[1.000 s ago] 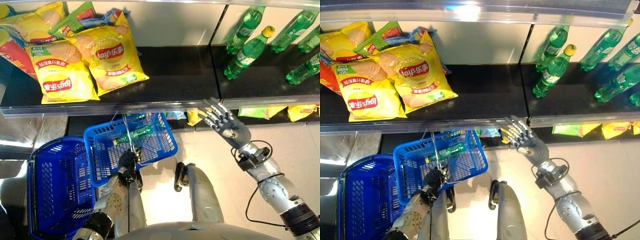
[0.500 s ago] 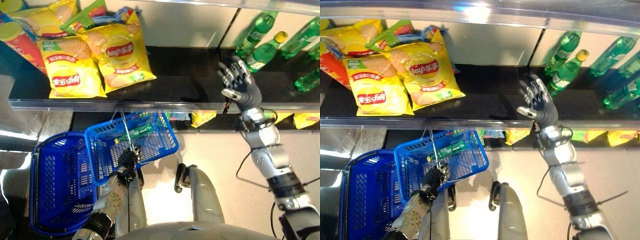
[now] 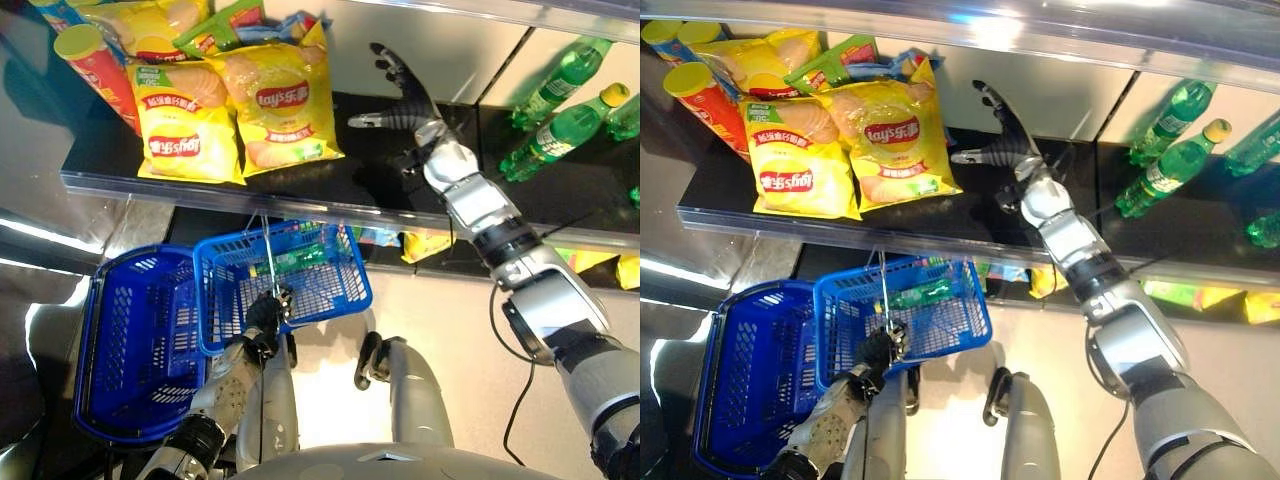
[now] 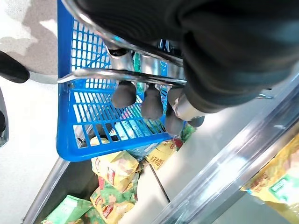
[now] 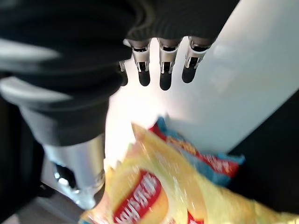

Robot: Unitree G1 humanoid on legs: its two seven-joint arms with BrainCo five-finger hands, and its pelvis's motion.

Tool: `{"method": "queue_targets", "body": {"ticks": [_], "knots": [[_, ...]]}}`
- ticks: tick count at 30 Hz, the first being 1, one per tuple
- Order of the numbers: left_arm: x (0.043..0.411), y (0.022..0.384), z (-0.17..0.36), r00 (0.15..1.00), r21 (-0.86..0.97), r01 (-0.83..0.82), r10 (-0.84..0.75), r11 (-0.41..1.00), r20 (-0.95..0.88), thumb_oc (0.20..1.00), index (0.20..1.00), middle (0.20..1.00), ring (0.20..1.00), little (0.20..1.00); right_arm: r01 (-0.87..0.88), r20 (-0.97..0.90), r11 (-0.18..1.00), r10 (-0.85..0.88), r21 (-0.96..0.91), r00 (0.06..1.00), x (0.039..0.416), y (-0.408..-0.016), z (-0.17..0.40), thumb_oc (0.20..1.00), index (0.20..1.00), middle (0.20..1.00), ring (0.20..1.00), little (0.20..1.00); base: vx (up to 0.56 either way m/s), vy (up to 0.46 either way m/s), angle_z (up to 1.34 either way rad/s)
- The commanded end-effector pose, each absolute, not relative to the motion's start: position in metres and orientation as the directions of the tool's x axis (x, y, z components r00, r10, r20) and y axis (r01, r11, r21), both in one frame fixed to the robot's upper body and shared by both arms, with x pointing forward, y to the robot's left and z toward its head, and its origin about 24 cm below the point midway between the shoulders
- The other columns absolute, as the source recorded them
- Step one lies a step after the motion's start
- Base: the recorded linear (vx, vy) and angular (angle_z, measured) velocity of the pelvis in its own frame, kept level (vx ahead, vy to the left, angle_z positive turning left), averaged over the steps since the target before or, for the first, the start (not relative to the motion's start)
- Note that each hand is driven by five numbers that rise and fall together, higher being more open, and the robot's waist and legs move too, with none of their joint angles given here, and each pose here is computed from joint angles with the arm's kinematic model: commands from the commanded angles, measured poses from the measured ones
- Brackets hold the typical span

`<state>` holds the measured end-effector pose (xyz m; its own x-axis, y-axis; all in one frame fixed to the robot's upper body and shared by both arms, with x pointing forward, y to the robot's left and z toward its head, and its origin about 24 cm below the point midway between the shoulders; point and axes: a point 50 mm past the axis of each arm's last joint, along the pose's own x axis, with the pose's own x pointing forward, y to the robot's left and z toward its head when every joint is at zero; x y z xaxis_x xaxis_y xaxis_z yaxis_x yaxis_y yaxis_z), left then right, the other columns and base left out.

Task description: Pick up the snacks into the basket

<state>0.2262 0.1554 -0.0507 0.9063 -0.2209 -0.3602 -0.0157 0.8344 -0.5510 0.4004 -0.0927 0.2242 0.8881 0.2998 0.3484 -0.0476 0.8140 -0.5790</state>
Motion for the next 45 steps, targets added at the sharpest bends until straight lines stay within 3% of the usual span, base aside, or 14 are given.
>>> {"method": "queue_targets", "body": {"ticks": [1,12,20,22,28,35,36,37,45], "knots": [[0.224,0.138,-0.024,0.93,-0.604,0.12,-0.302,0.788,-0.21,0.2,0.2,0.2,0.2,0.2,-0.03,0.347,0.8,0.292,-0.599,0.891,0.411,-0.077,0.243,1.0,1.0,1.0,1.0,1.0,-0.02,-0.003,0.04],[0.228,0.134,-0.02,0.923,-0.593,0.158,-0.332,0.79,-0.196,0.2,0.2,0.2,0.2,0.2,-0.105,0.201,0.752,0.304,-0.65,0.931,0.419,-0.048,0.229,1.0,1.0,1.0,1.0,1.0,0.0,0.0,0.01],[0.23,0.128,-0.017,0.913,-0.591,0.191,-0.363,0.784,-0.187,0.2,0.2,0.2,0.2,0.2,-0.091,0.08,0.595,0.255,-0.798,0.964,0.422,-0.045,0.205,1.0,1.0,1.0,1.0,1.0,0.0,-0.009,0.08],[0.231,0.127,-0.016,0.91,-0.589,0.202,-0.373,0.783,-0.183,0.2,0.2,0.2,0.2,0.2,-0.085,0.049,0.497,0.25,-0.864,0.967,0.422,-0.047,0.196,1.0,1.0,1.0,1.0,1.0,-0.01,-0.002,0.05],[0.233,0.125,-0.015,0.907,-0.588,0.21,-0.38,0.782,-0.181,0.2,0.2,0.2,0.2,0.2,-0.093,0.007,0.367,0.264,-0.925,0.964,0.419,-0.045,0.18,1.0,1.0,1.0,1.0,1.0,0.0,-0.005,0.04],[0.234,0.122,-0.016,0.907,-0.591,0.205,-0.378,0.78,-0.184,0.2,0.2,0.2,0.2,0.2,-0.102,-0.018,0.301,0.272,-0.948,0.962,0.415,-0.042,0.163,1.0,1.0,1.0,1.0,1.0,-0.01,-0.001,0.04],[0.234,0.122,-0.016,0.907,-0.591,0.206,-0.38,0.78,-0.184,0.2,0.2,0.2,0.2,0.2,-0.102,-0.018,0.306,0.266,-0.946,0.964,0.415,-0.043,0.161,0.426,0.426,0.426,0.426,0.426,0.0,0.013,0.04],[0.235,0.121,-0.015,0.908,-0.591,0.209,-0.379,0.779,-0.18,0.2,0.2,0.2,0.2,0.2,-0.095,-0.01,0.326,0.252,-0.941,0.968,0.415,-0.047,0.16,0.2,0.2,0.2,0.2,0.2,0.0,0.017,0.04],[0.238,0.123,-0.012,0.918,-0.595,0.194,-0.358,0.78,-0.171,0.2,0.2,0.2,0.2,0.2,-0.068,0.013,0.348,0.224,-0.935,0.974,0.416,-0.059,0.156,0.2,0.2,0.2,0.2,0.2,0.0,0.0,0.0]]}}
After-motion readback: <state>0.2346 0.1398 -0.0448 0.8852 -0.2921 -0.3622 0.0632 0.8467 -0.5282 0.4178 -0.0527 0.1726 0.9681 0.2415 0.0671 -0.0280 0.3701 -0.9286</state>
